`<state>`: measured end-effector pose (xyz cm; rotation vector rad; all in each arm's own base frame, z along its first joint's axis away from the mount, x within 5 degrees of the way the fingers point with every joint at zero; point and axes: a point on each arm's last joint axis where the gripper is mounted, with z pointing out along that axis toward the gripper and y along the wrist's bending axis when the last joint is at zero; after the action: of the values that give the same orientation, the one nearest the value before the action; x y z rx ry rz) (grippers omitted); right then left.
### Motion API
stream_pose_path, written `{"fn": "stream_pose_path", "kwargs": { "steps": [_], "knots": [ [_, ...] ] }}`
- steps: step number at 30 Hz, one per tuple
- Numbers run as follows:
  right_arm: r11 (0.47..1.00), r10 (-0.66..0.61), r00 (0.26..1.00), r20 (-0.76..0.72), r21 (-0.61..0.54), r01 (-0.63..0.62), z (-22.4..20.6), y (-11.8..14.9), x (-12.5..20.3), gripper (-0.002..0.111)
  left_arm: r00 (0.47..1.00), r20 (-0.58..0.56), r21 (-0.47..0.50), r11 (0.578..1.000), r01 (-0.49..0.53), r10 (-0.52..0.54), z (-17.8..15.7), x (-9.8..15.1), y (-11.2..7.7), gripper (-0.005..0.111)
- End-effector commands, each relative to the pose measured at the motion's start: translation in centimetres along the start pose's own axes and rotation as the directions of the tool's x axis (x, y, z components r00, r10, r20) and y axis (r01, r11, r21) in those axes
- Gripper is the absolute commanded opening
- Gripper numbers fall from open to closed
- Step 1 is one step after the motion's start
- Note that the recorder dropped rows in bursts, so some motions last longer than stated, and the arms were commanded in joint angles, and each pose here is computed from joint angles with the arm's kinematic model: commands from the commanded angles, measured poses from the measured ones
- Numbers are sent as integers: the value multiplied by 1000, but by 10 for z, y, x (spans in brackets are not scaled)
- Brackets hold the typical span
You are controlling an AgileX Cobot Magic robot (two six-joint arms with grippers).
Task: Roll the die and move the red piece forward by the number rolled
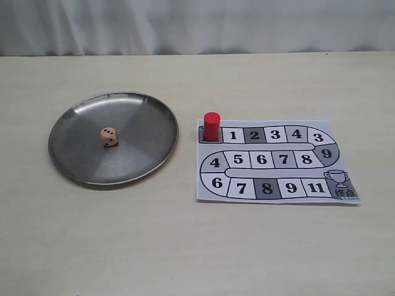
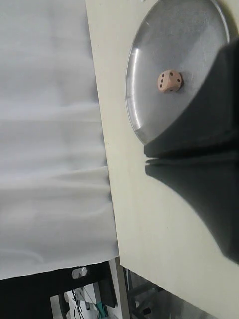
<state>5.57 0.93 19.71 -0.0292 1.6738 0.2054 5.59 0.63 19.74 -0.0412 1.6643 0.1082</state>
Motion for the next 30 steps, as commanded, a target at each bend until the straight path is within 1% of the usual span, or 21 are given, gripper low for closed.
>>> {"fn": "stream_pose_path", "kwargs": {
  "steps": [1,5,7,9,13,15,18,20,22,24,25,27,28,30],
  "knots": [
    [1000,-3,1000,2,1,3,0,0,1,5,1000,9,-4,1000,2,-2,0,0,0,0],
    [1000,2,1000,8,0,-2,0,0,0,5,1000,9,-4,1000,2,-2,0,0,0,0],
    [998,56,998,21,-7,-55,0,1,-1,5,1000,9,-4,1000,2,-2,0,0,0,0],
    [990,136,990,29,-23,-136,0,2,-2,5,1000,9,-4,1000,2,-2,0,0,0,0],
    [989,144,989,32,-26,-143,0,2,-2,5,1000,9,-4,1000,2,-2,0,0,0,0],
    [987,159,985,72,-29,-157,-1,2,-6,5,1000,9,-4,1000,2,-2,0,0,0,0],
    [976,215,948,236,-40,-212,-3,-1,-21,5,1000,9,-4,1000,2,-2,0,0,0,0],
    [980,196,923,332,-34,-196,-6,-3,-30,5,1000,9,-4,1000,2,-2,0,0,0,0],
    [982,183,915,360,-25,-186,-5,-3,-41,5,1000,9,-4,1000,2,-2,0,0,0,0],
    [989,143,935,324,-10,-148,1,-1,-50,5,1000,9,-4,1000,2,-2,0,0,0,0],
    [992,120,958,261,-2,-123,6,0,-52,5,1000,9,-4,1000,2,-2,0,0,0,0],
    [992,124,985,121,10,-126,19,2,-52,5,1000,9,-4,1000,2,-2,0,0,0,0],
    [991,125,992,-1,38,-125,36,1,-47,5,1000,9,-4,1000,2,-2,0,0,0,0],
    [991,126,985,-118,66,-119,54,0,-41,5,1000,9,-4,1000,2,-2,0,0,0,0]
  ]
}}
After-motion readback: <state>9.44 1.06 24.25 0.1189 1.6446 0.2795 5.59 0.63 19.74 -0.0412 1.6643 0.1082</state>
